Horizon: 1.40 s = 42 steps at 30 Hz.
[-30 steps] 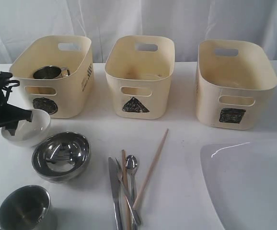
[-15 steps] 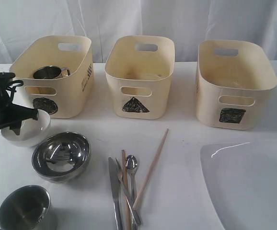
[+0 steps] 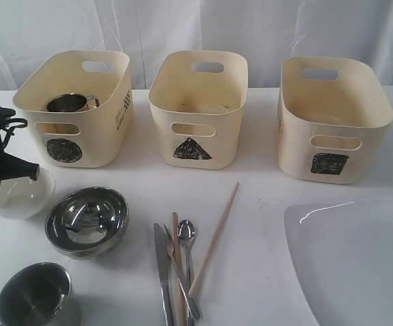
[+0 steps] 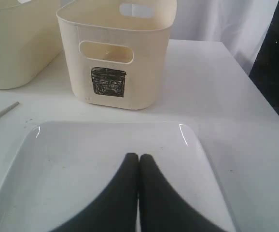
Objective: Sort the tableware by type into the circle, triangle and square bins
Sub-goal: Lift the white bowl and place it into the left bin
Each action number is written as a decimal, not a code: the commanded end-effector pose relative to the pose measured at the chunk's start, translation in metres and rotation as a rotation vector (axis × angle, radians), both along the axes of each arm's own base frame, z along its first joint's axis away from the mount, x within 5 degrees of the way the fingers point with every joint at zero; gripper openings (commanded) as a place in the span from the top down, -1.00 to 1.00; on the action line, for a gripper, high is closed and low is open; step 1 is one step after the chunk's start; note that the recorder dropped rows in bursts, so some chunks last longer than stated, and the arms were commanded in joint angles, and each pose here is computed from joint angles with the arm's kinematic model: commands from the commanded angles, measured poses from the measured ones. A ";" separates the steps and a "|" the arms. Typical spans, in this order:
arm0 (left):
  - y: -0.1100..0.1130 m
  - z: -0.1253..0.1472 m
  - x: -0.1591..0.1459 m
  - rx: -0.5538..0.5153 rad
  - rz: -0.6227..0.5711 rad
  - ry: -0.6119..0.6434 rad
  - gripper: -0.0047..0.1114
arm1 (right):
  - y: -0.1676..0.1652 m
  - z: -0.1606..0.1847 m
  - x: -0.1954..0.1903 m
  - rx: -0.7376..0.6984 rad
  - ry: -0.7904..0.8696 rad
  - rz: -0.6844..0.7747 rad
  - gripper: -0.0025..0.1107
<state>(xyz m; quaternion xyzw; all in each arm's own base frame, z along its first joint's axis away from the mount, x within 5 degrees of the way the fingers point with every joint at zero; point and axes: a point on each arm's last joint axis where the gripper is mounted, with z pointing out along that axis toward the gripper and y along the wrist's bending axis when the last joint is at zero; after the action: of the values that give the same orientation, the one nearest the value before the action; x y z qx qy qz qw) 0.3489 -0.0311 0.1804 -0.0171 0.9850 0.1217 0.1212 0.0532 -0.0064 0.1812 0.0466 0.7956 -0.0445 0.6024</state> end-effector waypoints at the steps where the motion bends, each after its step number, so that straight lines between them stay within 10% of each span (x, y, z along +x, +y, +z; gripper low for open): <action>1: 0.008 0.026 -0.019 0.065 -0.004 0.043 0.92 | 0.000 0.000 0.000 -0.001 -0.011 0.003 0.96; 6: 0.007 0.091 -0.039 -0.003 -0.050 -0.177 0.92 | 0.000 0.000 0.000 -0.001 -0.011 0.003 0.96; 11: -0.007 0.189 -0.046 -0.182 -0.221 -0.887 0.92 | 0.000 0.000 0.000 -0.001 -0.011 0.003 0.96; 14: -0.029 0.192 -0.010 -0.157 -0.509 -1.199 0.92 | 0.000 0.000 0.000 -0.001 -0.011 0.003 0.96; 24: -0.048 0.082 0.107 -0.092 -0.572 -1.040 0.88 | 0.000 0.000 0.000 -0.001 -0.011 0.003 0.96; 34: -0.048 0.080 0.110 -0.175 -0.487 -1.037 -0.25 | 0.000 0.000 0.000 -0.001 -0.011 0.003 0.96; 42: -0.040 0.116 0.089 -0.154 -0.443 -0.967 -0.40 | 0.000 0.000 0.000 -0.001 -0.011 0.003 0.96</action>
<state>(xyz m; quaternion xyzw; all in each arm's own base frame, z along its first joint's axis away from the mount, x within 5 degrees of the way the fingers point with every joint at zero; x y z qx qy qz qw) 0.4488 -0.0756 0.2723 0.1401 0.8009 -0.0042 0.5821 0.0532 -0.0064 0.1812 0.0466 0.7956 -0.0445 0.6024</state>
